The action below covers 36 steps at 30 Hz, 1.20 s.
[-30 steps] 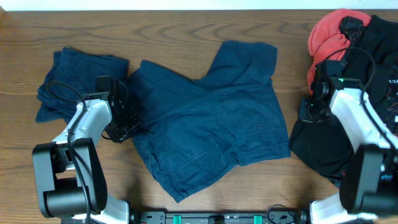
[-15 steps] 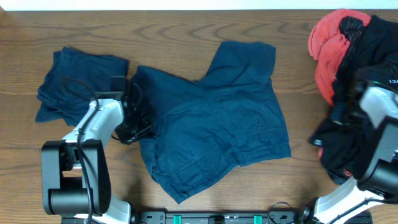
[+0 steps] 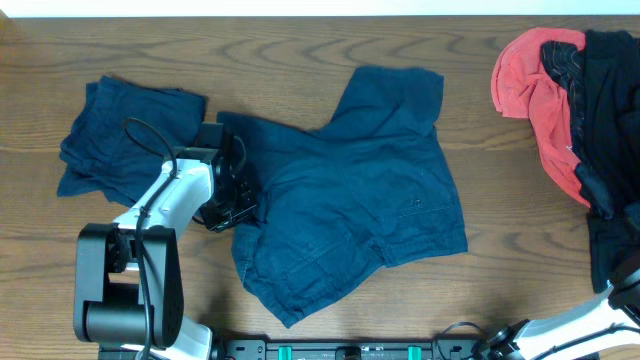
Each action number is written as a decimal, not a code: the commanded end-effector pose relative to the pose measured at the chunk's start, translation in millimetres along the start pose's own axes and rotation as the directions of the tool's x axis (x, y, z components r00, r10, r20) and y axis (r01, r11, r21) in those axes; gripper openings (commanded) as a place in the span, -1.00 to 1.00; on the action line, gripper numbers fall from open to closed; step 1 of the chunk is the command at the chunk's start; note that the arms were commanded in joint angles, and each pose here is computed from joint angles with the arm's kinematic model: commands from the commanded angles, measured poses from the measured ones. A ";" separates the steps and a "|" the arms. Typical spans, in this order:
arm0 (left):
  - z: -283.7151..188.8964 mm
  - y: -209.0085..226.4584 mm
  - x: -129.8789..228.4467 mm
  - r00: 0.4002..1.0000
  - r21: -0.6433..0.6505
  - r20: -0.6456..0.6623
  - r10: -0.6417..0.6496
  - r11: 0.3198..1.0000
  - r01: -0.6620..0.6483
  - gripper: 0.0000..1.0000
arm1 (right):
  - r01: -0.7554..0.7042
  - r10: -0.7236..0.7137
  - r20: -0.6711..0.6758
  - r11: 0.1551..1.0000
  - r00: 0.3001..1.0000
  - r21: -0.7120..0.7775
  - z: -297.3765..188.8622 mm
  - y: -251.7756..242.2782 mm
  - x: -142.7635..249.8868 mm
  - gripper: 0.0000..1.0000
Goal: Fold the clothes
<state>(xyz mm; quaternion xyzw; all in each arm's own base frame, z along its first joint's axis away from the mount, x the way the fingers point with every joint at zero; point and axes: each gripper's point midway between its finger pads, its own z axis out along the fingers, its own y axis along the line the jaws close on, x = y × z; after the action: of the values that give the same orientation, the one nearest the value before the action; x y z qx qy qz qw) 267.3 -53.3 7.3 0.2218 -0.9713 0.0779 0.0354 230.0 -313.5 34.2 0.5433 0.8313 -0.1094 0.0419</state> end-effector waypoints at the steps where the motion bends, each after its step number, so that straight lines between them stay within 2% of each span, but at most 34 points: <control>1: 0.6 -0.3 -0.3 1.000 0.001 0.000 0.013 1.000 -0.013 -0.88 | 0.178 -0.190 0.004 0.910 0.982 -0.373 -31.0 72.2 1.3 -0.80; 3: 0.6 -0.4 -0.4 1.000 0.001 0.000 0.013 1.000 -0.013 -0.88 | 0.302 -0.318 0.061 0.800 0.946 -0.519 -57.8 108.3 11.1 -0.77; 5: 0.6 -0.3 -0.2 1.000 0.001 -0.001 0.014 1.000 -0.014 -0.88 | 0.419 -0.418 0.143 0.702 0.897 -0.576 -80.0 137.7 20.4 -0.78; 10: 0.6 -0.5 -0.6 1.000 0.001 0.001 0.014 1.000 -0.014 -0.87 | 0.703 -0.662 0.305 0.488 0.685 -0.518 -96.4 197.1 60.2 -0.93; 13: 0.6 -1.2 -1.6 1.000 0.004 0.005 0.015 1.000 -0.015 -0.88 | 0.799 -0.729 0.354 0.448 0.586 -0.400 -83.7 229.1 71.8 -0.98; 17: 0.6 -1.4 -2.0 1.000 0.005 0.007 0.015 1.000 -0.015 -0.88 | 0.869 -0.770 0.409 0.396 0.490 -0.295 -59.0 268.0 76.3 -0.98; 20: 0.6 -2.0 -3.0 1.000 0.007 0.010 0.016 1.000 -0.016 -0.88 | 0.894 -0.781 0.438 0.355 0.445 -0.274 -38.2 291.0 81.5 -0.98; 25: 0.6 -2.3 -3.6 1.000 0.008 0.013 0.016 1.000 -0.016 -0.88 | 0.900 -0.774 0.462 0.345 0.433 -0.265 0.0 313.4 81.7 -0.98; 28: 0.6 -2.4 -3.6 1.000 0.009 0.013 0.016 1.000 -0.017 -0.88 | 0.898 -0.759 0.480 0.376 0.440 -0.228 21.1 318.2 68.5 -0.98; 31: 0.6 -2.3 -3.5 1.000 0.009 0.013 0.016 1.000 -0.016 -0.88 | 0.855 -0.716 0.493 0.503 0.494 -0.126 38.6 312.3 35.4 -0.98; 32: 0.6 -2.3 -3.5 1.000 0.009 0.013 0.016 1.000 -0.016 -0.88 | 0.814 -0.683 0.503 0.576 0.529 -0.075 43.1 305.5 16.9 -0.98; 36: 0.6 -2.4 -3.6 1.000 0.009 0.013 0.016 1.000 -0.017 -0.88 | 0.708 -0.593 0.554 0.706 0.584 0.009 42.5 284.0 -30.2 -0.98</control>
<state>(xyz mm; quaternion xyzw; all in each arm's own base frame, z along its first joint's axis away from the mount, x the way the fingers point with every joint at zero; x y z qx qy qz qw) 271.8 -53.9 7.3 0.2208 -0.9716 0.0812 0.0266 539.2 -186.8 1.3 0.0537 0.9332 -0.0936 0.3427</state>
